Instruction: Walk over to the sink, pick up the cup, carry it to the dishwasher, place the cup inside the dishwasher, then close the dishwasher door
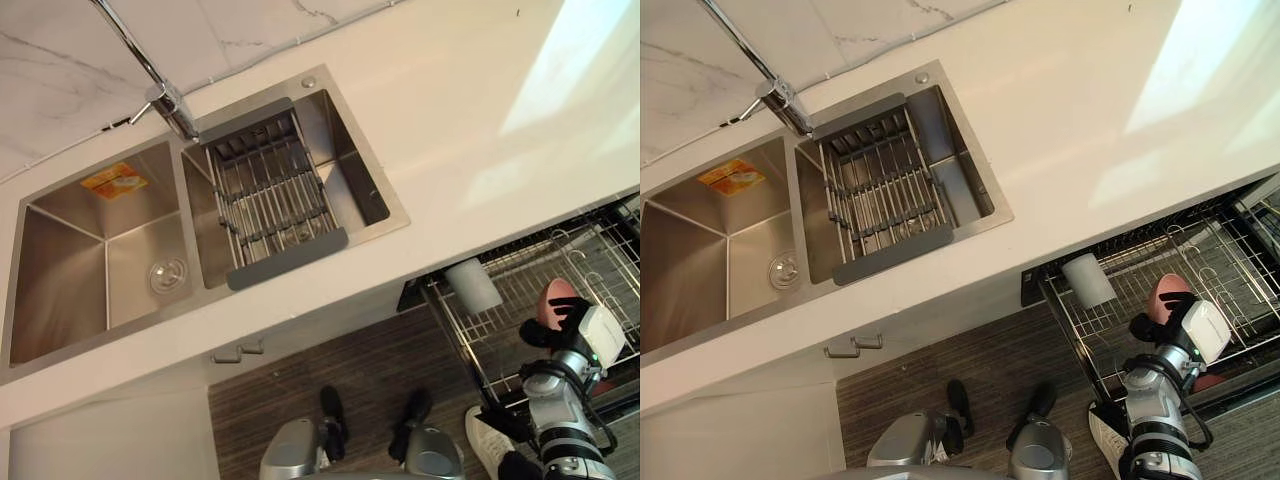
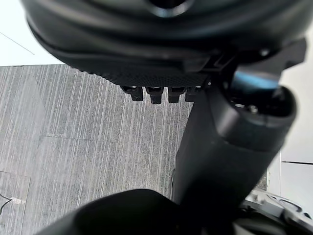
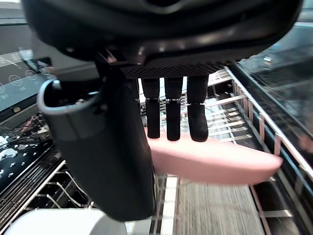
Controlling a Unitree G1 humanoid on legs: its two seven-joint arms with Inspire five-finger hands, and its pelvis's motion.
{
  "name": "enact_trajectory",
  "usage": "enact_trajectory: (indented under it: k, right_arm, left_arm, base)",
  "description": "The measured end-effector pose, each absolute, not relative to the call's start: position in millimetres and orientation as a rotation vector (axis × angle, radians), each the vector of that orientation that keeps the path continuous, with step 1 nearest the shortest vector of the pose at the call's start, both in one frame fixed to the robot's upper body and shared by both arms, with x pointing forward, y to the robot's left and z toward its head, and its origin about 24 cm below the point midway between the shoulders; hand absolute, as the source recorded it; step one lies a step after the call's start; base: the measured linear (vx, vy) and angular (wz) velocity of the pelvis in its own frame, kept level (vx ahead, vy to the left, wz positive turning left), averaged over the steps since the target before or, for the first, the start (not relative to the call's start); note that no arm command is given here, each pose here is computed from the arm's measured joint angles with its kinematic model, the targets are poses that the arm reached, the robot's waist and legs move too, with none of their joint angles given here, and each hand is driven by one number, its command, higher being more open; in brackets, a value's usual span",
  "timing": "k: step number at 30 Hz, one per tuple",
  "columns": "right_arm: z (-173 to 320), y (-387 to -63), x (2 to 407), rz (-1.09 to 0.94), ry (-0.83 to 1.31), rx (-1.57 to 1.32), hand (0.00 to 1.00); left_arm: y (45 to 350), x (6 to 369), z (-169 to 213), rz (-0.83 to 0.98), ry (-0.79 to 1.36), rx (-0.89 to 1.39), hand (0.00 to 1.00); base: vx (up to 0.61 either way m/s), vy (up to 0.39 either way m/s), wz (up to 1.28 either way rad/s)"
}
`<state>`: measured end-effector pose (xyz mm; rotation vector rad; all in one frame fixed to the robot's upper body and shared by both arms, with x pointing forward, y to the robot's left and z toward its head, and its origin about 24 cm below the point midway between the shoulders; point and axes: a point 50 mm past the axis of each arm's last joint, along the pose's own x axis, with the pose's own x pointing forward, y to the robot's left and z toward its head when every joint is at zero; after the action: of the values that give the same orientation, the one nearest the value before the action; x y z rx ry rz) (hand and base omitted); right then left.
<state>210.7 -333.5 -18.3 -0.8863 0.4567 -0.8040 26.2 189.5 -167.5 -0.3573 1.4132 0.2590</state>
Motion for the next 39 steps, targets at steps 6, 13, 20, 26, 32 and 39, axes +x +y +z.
enact_trajectory:
  k: [6, 13, 20, 26, 32, 39]
  right_arm:
    - [13, -290, 211, -0.751, 0.129, -0.502, 1.00]
    - [54, -281, 185, -0.776, -0.200, -0.129, 1.00]
    - [98, -308, 165, -0.824, -0.441, -0.066, 1.00]
    - [106, -344, 141, -1.050, -0.453, -0.135, 1.00]
    - [63, -383, 93, -1.290, -0.298, 0.045, 1.00]
    - [-64, -324, 63, -1.353, 0.007, 0.757, 1.00]
  left_arm:
    - [191, 22, -169, 0.295, 1.423, -0.362, 1.00]
    - [206, 5, -170, 0.379, 1.481, -0.335, 1.00]
    - [211, -5, -171, 0.436, 1.517, -0.332, 1.00]
    - [209, -11, -172, 0.466, 1.545, -0.348, 1.00]
    - [208, -30, -171, 0.516, 1.598, -0.395, 1.00]
    - [188, -41, -173, 0.514, 1.633, -0.449, 1.00]
  base:
    - [0.00, 0.007, -0.19]
    - [0.01, -0.018, -0.17]
    - [0.00, -0.006, -0.19]
    - [-0.05, 0.006, -0.08]
    - [0.02, 0.041, -0.29]
    - [0.03, 0.035, -0.14]
